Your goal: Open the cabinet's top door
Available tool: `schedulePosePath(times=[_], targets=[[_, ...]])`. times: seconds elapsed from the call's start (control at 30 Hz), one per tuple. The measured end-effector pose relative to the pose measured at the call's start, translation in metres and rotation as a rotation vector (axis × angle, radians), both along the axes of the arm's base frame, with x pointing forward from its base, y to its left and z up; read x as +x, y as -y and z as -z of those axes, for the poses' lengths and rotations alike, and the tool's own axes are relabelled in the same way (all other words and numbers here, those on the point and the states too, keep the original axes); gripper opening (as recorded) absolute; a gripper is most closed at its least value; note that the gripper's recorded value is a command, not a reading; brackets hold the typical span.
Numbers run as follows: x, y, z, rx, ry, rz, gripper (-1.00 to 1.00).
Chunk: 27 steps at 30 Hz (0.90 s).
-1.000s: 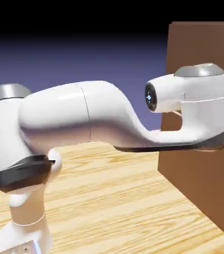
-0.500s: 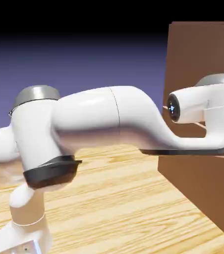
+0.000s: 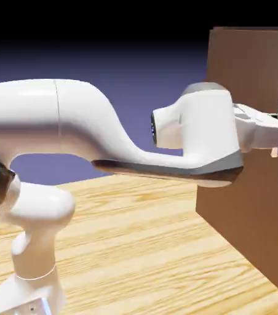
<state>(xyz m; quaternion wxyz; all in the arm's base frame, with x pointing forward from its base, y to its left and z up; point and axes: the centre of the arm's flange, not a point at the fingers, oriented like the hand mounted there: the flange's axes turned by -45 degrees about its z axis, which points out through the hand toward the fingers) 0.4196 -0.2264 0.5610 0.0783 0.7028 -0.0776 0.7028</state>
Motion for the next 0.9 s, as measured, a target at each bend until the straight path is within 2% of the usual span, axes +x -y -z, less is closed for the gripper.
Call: schedulePosePath(times=[0.9], targets=[[-0.136, -0.106, 0.000, 0.000, 0.000, 0.325, -1.00]])
